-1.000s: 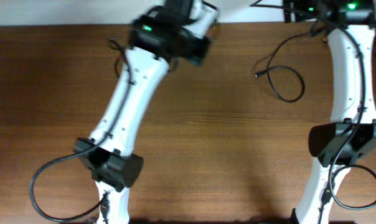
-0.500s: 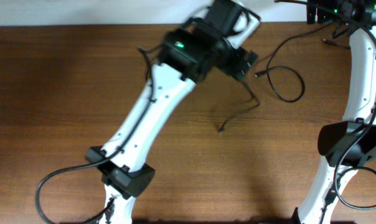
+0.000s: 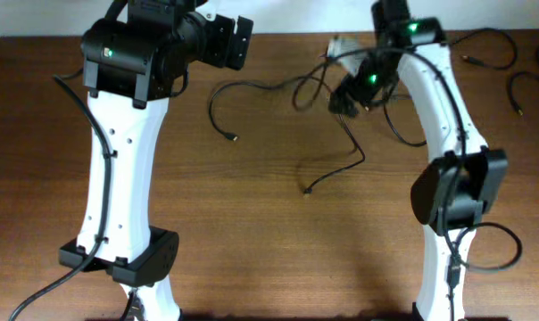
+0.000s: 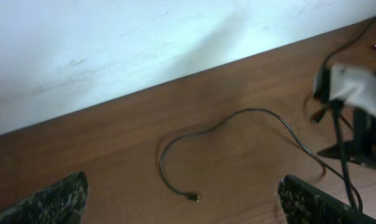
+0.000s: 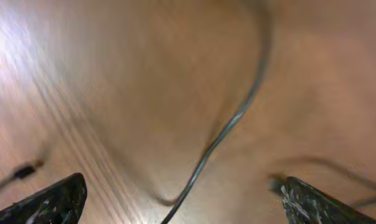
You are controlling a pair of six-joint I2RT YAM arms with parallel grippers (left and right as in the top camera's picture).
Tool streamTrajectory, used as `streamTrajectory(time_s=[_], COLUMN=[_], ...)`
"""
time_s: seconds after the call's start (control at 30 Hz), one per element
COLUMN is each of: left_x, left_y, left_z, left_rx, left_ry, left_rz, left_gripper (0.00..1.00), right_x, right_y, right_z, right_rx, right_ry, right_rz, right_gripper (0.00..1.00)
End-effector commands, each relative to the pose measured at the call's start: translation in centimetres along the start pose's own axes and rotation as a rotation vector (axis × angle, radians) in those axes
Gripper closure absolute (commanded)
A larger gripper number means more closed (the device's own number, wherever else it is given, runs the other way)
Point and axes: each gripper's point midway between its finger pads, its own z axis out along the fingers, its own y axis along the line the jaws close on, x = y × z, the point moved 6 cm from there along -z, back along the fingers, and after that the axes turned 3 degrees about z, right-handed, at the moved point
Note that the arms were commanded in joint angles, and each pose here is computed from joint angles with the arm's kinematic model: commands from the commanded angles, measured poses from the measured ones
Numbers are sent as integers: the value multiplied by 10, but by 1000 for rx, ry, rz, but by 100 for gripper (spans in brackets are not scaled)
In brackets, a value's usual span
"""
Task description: Untangle cables
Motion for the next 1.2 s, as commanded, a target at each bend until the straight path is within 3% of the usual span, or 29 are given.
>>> streamTrajectory(time_s=[0.0, 0.07, 0.27, 0.37, 0.47, 0.5, 0.53, 0.57, 0.6, 0.63, 0.73, 0.9, 0.97, 1.03, 1.17], left_x=[-3, -2, 1, 6, 7, 7, 8, 9, 9, 10, 10, 12, 7, 1, 3], left_y=[7, 8, 8, 10, 12, 12, 12, 12, 12, 12, 12, 11, 13, 13, 13], left_z=[-13, -13, -13, -13, -13, -13, -13, -13, -13, -14, -17, -17, -17, -17, -17], left_rx=[-31, -48, -45, -68, -83, -85, -85, -84, -84, -83, -83, -78, -90, -94, -93], left_ry=[-26, -23, -4, 21, 27, 30, 34, 38, 40, 44, 43, 49, 26, -7, 5], left_rz=[-5, -6, -5, -3, -3, -3, -2, -2, -2, -2, -2, -2, -3, -5, -4], left_gripper=[1, 1, 1, 1, 1, 1, 1, 1, 1, 1, 1, 1, 1, 1, 1], right_x=[25, 23, -50, -37, -31, -30, -27, -26, -28, -34, -68, -79, -55, -24, 76], right_y=[1, 0, -34, -37, -36, -36, -36, -35, -35, -34, -26, 8, 15, 13, -5], right_z=[49, 71, 67, 99, 111, 112, 113, 113, 109, 96, -6, -220, -287, -314, -327], right_rx=[-53, -17, 293, 265, 250, 247, 242, 239, 240, 246, 347, 746, 901, 913, 931], right_ry=[31, 10, -290, -238, -215, -208, -197, -190, -194, -209, -305, -500, -618, -656, -545], right_rz=[-85, -59, 219, 241, 256, 266, 270, 273, 279, 285, 307, 410, 597, 753, 1253], right_gripper=[1, 1, 2, 4, 18, 18, 51, 96, 96, 96, 96, 96, 96, 96, 96])
